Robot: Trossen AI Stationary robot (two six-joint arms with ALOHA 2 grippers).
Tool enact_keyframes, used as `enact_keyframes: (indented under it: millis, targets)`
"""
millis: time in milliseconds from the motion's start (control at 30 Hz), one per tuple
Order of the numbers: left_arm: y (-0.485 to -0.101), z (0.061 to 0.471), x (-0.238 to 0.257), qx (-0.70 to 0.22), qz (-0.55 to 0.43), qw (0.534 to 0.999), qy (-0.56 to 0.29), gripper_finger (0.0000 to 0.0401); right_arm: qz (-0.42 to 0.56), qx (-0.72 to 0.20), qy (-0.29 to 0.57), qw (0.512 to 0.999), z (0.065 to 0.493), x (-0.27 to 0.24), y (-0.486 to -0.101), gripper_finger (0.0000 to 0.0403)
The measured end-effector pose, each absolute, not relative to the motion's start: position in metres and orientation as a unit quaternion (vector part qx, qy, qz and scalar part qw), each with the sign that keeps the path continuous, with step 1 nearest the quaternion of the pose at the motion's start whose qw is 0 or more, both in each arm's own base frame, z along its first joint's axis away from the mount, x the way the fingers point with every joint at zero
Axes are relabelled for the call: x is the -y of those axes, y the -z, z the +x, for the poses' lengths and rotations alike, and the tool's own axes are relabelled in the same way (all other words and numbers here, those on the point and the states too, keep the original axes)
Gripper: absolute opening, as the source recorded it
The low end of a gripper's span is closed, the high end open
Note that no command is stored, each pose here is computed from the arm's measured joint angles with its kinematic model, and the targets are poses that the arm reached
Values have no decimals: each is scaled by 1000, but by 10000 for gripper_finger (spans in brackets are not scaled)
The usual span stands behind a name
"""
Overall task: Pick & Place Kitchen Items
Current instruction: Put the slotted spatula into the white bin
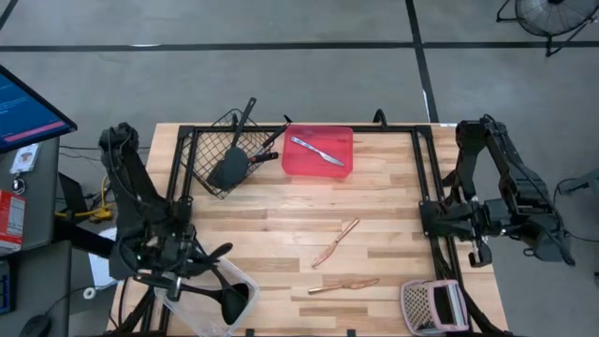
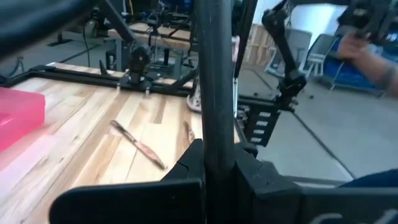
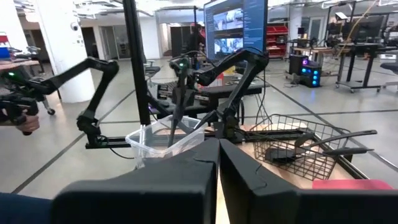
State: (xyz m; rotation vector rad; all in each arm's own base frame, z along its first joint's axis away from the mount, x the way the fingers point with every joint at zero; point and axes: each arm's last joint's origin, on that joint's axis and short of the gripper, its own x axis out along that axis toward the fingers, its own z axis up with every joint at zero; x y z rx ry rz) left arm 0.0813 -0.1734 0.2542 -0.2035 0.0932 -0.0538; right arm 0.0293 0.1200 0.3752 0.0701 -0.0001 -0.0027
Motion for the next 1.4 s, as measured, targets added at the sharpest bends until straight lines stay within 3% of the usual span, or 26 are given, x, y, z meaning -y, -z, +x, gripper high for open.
enact_keyframes:
  millis: [500, 667, 900, 1200, 1400]
  targets:
    - [-229, 106, 185, -62, -83, 994, -29, 17, 58, 2, 35, 998, 37, -120, -374, 11]
    - [-228, 107, 186, -75, -86, 994, -3, 8, 58, 3, 45, 997, 40, -119, -374, 13]
    - [-228, 107, 188, -85, -100, 991, 19, 39, 58, 3, 51, 997, 41, -119, -374, 17]
    - [-228, 107, 187, -84, -100, 991, 17, 35, 77, 4, 51, 996, 41, -119, -374, 36]
    - [-228, 107, 187, -83, -101, 991, 16, 61, 84, 4, 51, 995, 41, -119, -374, 49]
